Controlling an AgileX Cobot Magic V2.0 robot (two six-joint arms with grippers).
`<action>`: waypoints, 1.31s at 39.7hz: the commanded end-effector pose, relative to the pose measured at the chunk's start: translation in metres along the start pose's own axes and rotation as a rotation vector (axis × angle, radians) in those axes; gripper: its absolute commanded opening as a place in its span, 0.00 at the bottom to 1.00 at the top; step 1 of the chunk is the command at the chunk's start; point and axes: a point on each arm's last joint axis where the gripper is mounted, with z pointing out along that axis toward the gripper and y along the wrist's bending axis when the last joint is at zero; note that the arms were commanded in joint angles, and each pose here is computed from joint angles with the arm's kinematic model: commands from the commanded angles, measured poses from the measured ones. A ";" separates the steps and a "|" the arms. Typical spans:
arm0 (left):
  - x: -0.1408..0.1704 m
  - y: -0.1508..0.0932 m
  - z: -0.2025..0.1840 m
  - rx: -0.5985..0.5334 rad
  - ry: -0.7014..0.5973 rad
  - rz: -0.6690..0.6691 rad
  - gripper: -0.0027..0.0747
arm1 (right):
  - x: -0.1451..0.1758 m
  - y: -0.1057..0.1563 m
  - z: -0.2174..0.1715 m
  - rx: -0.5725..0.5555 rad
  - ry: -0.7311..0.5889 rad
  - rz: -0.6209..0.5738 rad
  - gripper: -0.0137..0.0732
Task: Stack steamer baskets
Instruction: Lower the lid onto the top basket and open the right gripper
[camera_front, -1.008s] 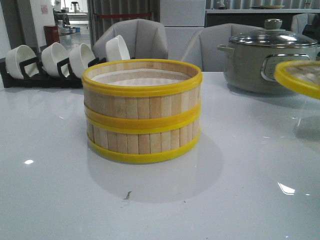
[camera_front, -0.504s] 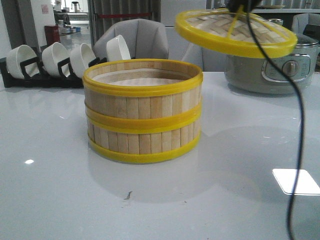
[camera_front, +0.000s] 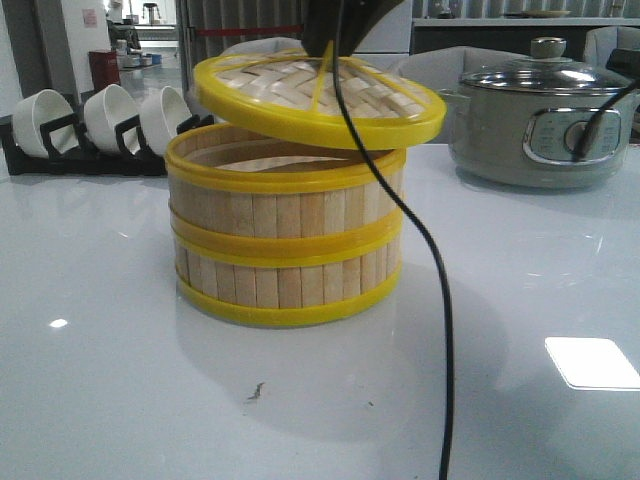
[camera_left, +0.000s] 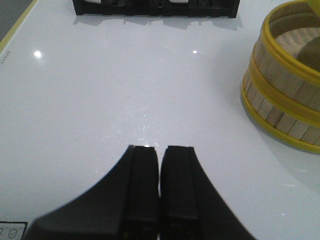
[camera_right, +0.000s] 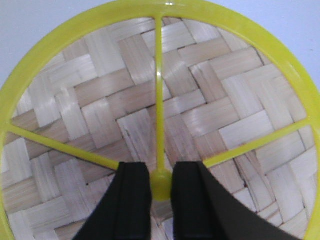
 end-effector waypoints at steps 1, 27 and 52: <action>-0.015 -0.002 -0.004 0.016 -0.104 -0.005 0.14 | -0.019 0.012 -0.034 -0.021 -0.150 -0.045 0.20; -0.015 -0.002 -0.004 0.016 -0.104 -0.005 0.14 | -0.017 0.019 -0.009 -0.086 -0.104 -0.025 0.20; -0.015 -0.002 -0.004 0.016 -0.104 -0.005 0.14 | -0.021 0.018 -0.005 -0.084 -0.145 -0.022 0.20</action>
